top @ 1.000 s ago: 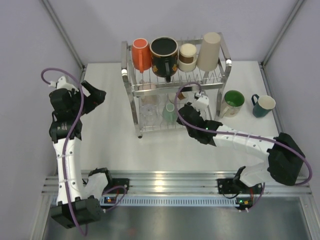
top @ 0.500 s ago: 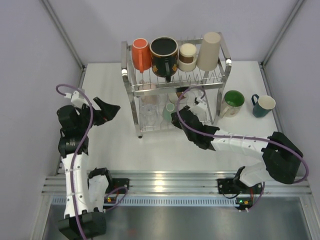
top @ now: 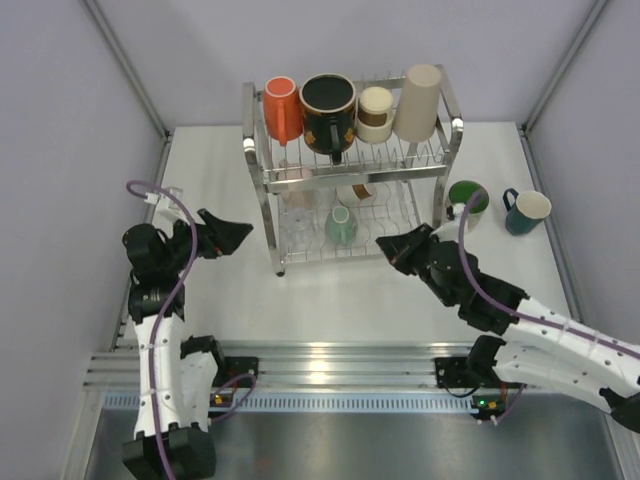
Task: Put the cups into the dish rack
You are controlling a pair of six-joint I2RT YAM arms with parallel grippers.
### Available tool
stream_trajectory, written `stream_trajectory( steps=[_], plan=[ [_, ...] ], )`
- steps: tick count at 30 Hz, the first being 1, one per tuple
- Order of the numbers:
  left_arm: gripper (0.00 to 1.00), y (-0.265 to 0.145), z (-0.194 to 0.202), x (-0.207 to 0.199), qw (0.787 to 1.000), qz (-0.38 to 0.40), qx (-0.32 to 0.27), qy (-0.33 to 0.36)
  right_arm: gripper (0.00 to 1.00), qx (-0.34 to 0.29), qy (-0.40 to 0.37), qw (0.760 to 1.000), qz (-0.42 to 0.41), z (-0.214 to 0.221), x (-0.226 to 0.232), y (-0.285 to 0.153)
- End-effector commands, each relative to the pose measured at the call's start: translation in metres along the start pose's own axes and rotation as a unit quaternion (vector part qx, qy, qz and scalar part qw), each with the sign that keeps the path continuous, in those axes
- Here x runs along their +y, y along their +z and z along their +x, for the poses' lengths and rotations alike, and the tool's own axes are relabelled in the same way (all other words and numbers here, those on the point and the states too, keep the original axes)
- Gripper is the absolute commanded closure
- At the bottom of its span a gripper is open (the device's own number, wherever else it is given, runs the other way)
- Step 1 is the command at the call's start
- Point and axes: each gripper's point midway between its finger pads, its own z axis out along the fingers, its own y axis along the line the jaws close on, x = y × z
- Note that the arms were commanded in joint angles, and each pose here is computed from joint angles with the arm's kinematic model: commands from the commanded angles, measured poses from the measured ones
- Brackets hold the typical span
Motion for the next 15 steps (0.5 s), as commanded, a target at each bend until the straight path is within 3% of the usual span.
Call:
stream_trajectory(
  steps=[1, 10, 15],
  plan=[
    [0.07, 0.005, -0.015, -0.017, 0.998, 0.048, -0.027, 0.021, 1.0, -0.038, -0.007, 0.998, 0.053, -0.026, -0.022, -0.025],
    [0.11, 0.035, -0.009, -0.035, 0.997, 0.062, -0.002, 0.047, 1.0, -0.203, -0.03, 0.966, 0.157, -0.118, -0.041, -0.066],
    [0.12, 0.046, -0.002, -0.04, 0.996, 0.066, 0.015, 0.057, 1.0, -0.241, -0.06, 0.949, 0.193, -0.153, -0.04, -0.069]
  ],
)
